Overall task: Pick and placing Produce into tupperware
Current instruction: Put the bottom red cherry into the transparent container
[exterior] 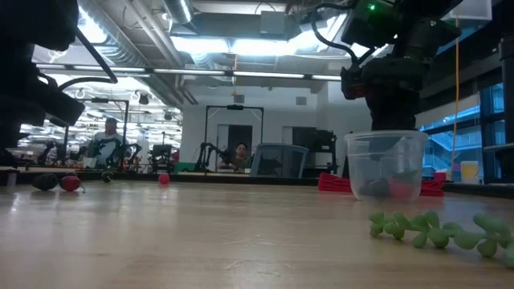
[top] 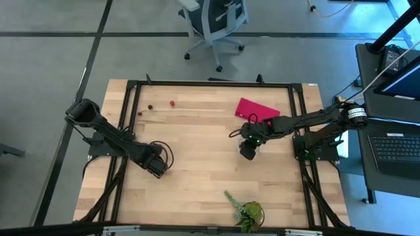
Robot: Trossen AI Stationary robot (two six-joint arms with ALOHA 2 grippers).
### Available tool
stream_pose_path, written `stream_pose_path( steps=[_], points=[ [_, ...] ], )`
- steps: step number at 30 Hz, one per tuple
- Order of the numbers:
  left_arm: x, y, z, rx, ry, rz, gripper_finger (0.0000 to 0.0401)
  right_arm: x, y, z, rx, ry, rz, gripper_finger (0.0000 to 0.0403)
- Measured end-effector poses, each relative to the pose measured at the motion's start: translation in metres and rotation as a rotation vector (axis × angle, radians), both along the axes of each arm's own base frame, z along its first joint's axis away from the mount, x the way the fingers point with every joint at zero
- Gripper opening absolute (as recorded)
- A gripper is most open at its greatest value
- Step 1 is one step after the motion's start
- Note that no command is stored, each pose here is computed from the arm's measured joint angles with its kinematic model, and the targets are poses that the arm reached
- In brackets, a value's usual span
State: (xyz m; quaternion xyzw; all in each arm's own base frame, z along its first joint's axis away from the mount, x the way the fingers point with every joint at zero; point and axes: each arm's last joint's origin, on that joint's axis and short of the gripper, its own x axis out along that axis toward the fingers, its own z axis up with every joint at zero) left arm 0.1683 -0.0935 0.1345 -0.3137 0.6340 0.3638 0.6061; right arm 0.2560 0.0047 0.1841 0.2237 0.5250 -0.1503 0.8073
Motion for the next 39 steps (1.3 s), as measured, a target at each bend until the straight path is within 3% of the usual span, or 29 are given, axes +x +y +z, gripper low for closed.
stream_pose_path(
  steps=[10,15,22,32,36,39],
  points=[
    [0.001,0.0,0.0,0.018,-0.017,-0.053,0.005,0.001,0.0,0.0,-0.006,-0.009,0.015,0.0091],
    [0.003,0.001,0.002,0.051,-0.042,-0.107,0.0029,0.004,0.0,0.006,0.002,-0.025,0.029,0.0091],
    [0.017,0.002,0.026,0.271,-0.219,-0.296,0.0035,0.021,0.003,0.045,-0.002,-0.124,0.112,0.0091],
    [0.041,0.001,0.061,0.796,-0.387,-0.663,0.0038,0.047,0.005,0.076,-0.095,-0.467,0.22,0.0091],
    [0.051,0.003,0.066,0.908,-0.404,-0.73,0.0038,0.054,0.005,0.085,-0.125,-0.587,0.238,0.0104],
    [0.062,0.004,0.071,0.942,-0.433,-0.773,0.0039,0.059,0.005,0.092,-0.157,-0.674,0.258,0.014]
  ],
)
